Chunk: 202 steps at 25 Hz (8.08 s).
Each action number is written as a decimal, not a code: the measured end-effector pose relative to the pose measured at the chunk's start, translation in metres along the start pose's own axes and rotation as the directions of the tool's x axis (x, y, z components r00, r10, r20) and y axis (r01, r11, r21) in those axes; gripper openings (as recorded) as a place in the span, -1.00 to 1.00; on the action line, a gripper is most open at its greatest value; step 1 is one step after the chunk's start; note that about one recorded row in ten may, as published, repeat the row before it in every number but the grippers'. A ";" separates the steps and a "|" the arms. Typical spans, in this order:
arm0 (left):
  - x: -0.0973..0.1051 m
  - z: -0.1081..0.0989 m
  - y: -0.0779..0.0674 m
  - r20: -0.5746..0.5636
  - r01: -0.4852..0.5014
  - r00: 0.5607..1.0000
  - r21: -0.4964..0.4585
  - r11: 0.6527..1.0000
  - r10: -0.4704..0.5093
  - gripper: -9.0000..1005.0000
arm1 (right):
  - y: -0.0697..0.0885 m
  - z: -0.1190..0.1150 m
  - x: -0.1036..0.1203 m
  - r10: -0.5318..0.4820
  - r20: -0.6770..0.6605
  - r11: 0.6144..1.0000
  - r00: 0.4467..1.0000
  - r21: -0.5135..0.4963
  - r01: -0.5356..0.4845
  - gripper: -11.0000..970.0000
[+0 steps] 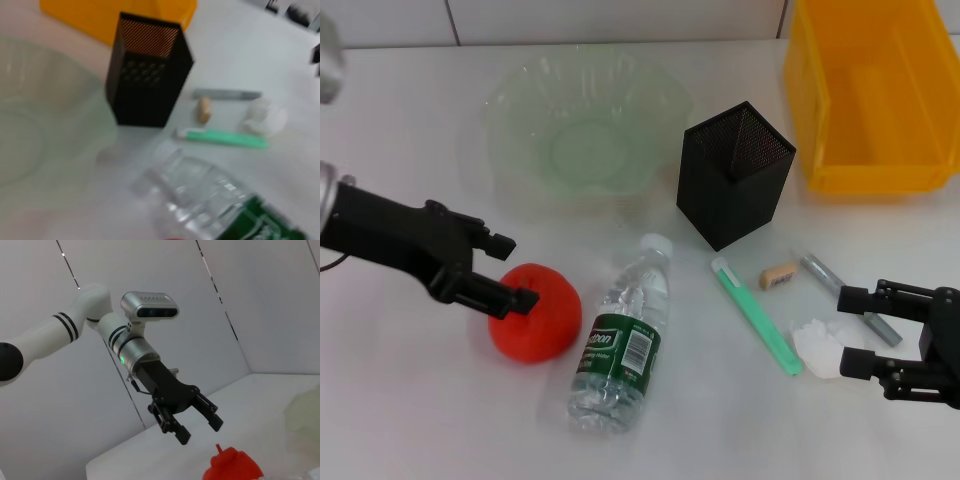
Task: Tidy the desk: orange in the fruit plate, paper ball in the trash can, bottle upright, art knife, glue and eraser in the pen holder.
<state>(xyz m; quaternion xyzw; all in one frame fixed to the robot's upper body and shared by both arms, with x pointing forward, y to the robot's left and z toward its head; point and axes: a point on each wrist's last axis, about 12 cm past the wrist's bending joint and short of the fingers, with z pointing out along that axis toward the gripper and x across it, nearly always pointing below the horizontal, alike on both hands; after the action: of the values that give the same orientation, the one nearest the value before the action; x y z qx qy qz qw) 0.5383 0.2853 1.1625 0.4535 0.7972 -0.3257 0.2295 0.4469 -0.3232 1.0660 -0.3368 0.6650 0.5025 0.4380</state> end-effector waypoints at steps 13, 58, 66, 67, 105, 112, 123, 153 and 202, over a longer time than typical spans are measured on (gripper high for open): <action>-0.023 0.066 0.012 -0.249 -0.138 0.963 -0.115 0.984 0.106 0.38 | 0.005 -0.007 0.007 0.029 0.004 0.999 1.000 0.024 -0.029 0.59; -0.107 0.036 0.048 0.024 -0.231 0.956 -0.548 0.804 0.292 -0.69 | 0.002 -0.001 0.002 0.013 0.044 0.999 0.999 0.035 -0.015 0.58; -0.109 0.064 0.066 0.024 -0.187 0.970 -0.559 0.808 0.241 -0.66 | 0.001 -0.001 0.002 0.008 0.062 0.999 0.998 0.043 -0.010 0.58; -0.109 0.064 0.066 0.030 -0.182 0.970 -0.561 0.807 0.240 -0.65 | 0.001 -0.001 0.002 0.008 0.063 0.999 0.998 0.045 -0.011 0.58; 0.055 0.045 -0.003 0.257 -0.023 0.966 0.178 0.984 -0.024 0.68 | -0.002 0.050 -0.189 0.137 -0.792 0.959 0.595 0.257 0.122 0.58; 0.062 0.048 -0.001 0.256 0.008 0.965 0.172 0.985 -0.052 0.68 | -0.005 0.091 -0.158 0.162 -0.889 0.936 0.429 0.276 0.220 0.57; 0.060 0.053 0.001 0.252 0.009 0.966 0.167 0.986 -0.052 0.67 | -0.022 0.118 -0.129 0.137 -0.914 0.947 0.382 0.234 0.220 0.57; 0.064 0.065 0.003 0.227 0.037 0.971 0.157 0.987 -0.072 0.66 | -0.030 0.143 -0.100 0.096 -0.927 0.964 0.363 0.177 0.197 0.33; 0.050 0.058 0.009 0.224 0.045 0.971 0.161 0.986 -0.081 0.65 | -0.068 -0.014 -0.166 -0.019 -0.024 0.751 1.000 0.659 0.030 0.42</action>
<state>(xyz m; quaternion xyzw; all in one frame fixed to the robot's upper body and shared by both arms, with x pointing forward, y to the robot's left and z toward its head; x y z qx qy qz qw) 0.5264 0.2749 1.0868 0.4035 0.7516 -0.4442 0.2738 0.5684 -0.3537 1.1948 -0.1736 0.7983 0.2274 0.5300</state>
